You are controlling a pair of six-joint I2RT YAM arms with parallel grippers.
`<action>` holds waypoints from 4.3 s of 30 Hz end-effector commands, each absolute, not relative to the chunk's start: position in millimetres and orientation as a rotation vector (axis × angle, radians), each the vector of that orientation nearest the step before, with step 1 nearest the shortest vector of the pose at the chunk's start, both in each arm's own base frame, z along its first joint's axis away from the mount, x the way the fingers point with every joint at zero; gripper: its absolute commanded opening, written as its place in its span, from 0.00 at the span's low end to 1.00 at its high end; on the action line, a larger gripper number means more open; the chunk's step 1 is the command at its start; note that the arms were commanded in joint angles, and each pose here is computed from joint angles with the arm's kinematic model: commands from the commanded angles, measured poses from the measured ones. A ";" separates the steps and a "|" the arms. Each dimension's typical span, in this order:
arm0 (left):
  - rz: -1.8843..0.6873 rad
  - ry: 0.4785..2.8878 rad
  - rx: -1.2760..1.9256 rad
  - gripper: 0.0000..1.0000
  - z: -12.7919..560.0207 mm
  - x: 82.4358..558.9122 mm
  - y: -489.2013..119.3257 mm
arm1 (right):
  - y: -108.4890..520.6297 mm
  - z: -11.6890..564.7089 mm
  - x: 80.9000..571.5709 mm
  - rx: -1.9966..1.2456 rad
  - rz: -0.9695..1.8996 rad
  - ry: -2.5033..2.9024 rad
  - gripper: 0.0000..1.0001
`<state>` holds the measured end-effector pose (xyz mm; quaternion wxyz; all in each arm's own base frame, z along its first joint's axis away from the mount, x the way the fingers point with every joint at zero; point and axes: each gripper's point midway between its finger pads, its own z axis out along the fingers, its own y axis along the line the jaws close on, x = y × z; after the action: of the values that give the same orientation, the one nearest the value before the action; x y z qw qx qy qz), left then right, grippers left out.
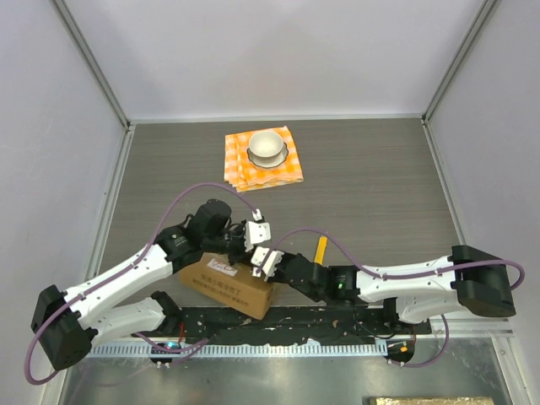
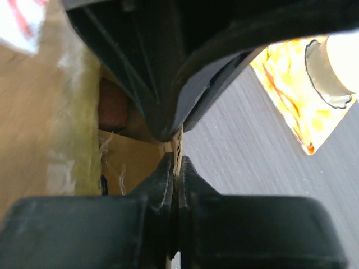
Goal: Unpack the express box
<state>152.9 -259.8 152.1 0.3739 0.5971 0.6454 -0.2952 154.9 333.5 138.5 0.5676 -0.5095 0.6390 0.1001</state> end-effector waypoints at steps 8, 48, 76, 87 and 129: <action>-0.477 1.520 1.537 0.61 180.0 185.5 -230.9 | 310.9 174.0 152.5 -1.124 0.198 1.448 0.01; 0.218 1.454 1.502 0.00 120.3 254.3 -164.6 | 327.1 248.2 115.9 -0.676 0.677 1.439 0.18; 0.094 1.543 1.422 0.00 120.6 248.1 -174.3 | 386.8 161.6 149.9 -0.547 0.888 1.532 0.01; -0.008 1.535 1.421 0.00 136.1 239.5 -188.5 | 422.2 138.3 146.7 -0.540 0.972 1.553 0.01; -0.598 1.766 1.853 0.00 237.3 179.2 -188.4 | 394.9 87.3 114.1 -0.982 0.700 1.593 0.04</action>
<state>231.9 -190.6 228.9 0.2965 0.6826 0.6525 -0.1425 105.3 397.8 57.0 0.5032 -0.3783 0.7042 0.3283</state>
